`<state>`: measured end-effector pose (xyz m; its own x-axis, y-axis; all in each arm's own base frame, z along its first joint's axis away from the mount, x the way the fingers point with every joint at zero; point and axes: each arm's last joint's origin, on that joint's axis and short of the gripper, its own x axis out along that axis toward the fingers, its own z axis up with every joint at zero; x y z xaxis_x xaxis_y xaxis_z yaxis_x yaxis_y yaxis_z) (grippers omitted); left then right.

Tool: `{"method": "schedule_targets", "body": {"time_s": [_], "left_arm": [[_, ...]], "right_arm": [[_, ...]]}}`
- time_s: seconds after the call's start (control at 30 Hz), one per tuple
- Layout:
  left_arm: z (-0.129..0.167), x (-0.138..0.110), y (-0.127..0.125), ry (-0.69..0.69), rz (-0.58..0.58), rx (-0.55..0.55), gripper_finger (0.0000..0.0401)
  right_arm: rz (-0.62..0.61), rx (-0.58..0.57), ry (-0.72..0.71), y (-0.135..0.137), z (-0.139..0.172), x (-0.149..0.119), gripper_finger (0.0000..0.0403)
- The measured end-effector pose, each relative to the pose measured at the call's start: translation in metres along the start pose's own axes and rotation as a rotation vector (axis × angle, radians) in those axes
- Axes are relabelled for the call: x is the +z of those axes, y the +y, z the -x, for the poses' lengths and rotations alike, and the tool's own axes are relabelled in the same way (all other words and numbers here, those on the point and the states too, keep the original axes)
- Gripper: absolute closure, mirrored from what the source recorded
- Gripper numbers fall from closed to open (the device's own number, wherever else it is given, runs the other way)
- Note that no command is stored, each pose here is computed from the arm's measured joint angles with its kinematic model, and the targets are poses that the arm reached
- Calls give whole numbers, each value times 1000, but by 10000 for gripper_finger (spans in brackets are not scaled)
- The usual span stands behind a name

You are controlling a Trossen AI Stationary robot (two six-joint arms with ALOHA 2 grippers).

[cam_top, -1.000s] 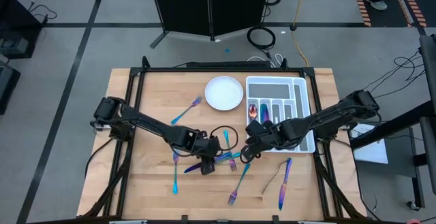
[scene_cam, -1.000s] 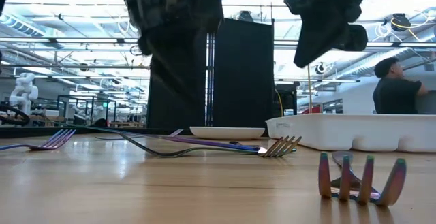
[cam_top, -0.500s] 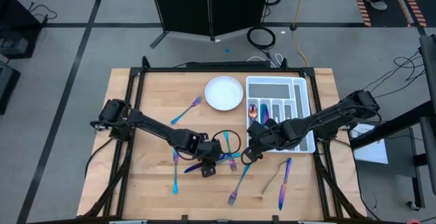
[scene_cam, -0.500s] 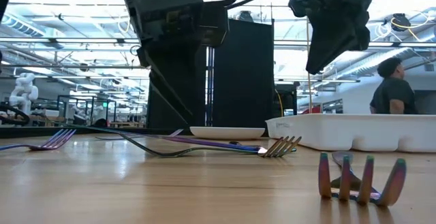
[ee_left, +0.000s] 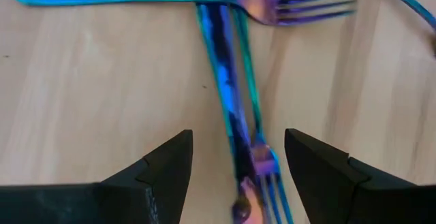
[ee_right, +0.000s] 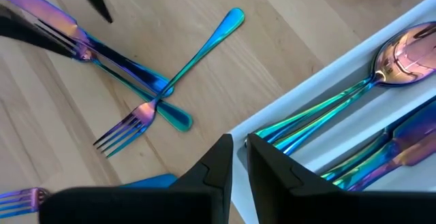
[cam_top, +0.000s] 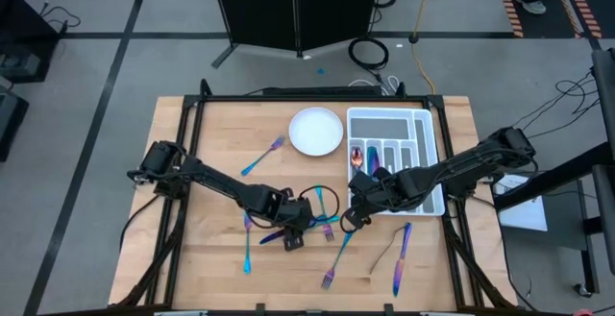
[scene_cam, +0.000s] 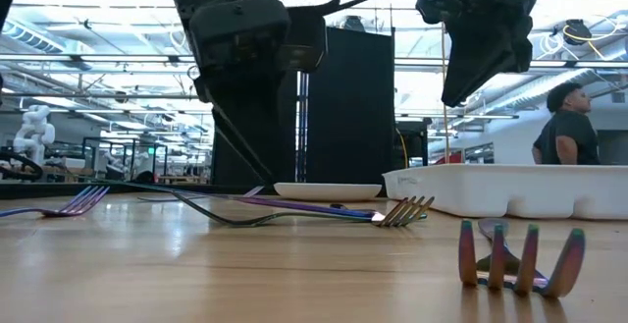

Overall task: Sort silverware
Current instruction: Put the purple table knife into the white silverware tray

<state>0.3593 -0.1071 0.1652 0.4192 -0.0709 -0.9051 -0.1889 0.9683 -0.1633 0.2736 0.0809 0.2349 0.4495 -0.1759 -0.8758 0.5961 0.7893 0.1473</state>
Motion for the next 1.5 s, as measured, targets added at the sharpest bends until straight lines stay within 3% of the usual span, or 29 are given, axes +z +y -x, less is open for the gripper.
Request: {"method": "schedule_targets", "body": {"time_s": [0.43,0.87,1.27,1.4,1.5], "left_arm": [[-25,-12,-3,83,-18,12,177],[-23,-12,-3,80,-20,42,353],[14,8,12,48,-58,35,353],[41,6,25,121,-185,0,350],[64,6,33,121,-413,-10,349]], "right_arm": [[-3,-3,2,0,0,0,365],[-25,-5,4,-1,0,0,365],[-69,42,-23,-9,23,3,365],[-98,86,-49,-19,46,3,365],[-110,146,-84,-27,69,2,365]]}}
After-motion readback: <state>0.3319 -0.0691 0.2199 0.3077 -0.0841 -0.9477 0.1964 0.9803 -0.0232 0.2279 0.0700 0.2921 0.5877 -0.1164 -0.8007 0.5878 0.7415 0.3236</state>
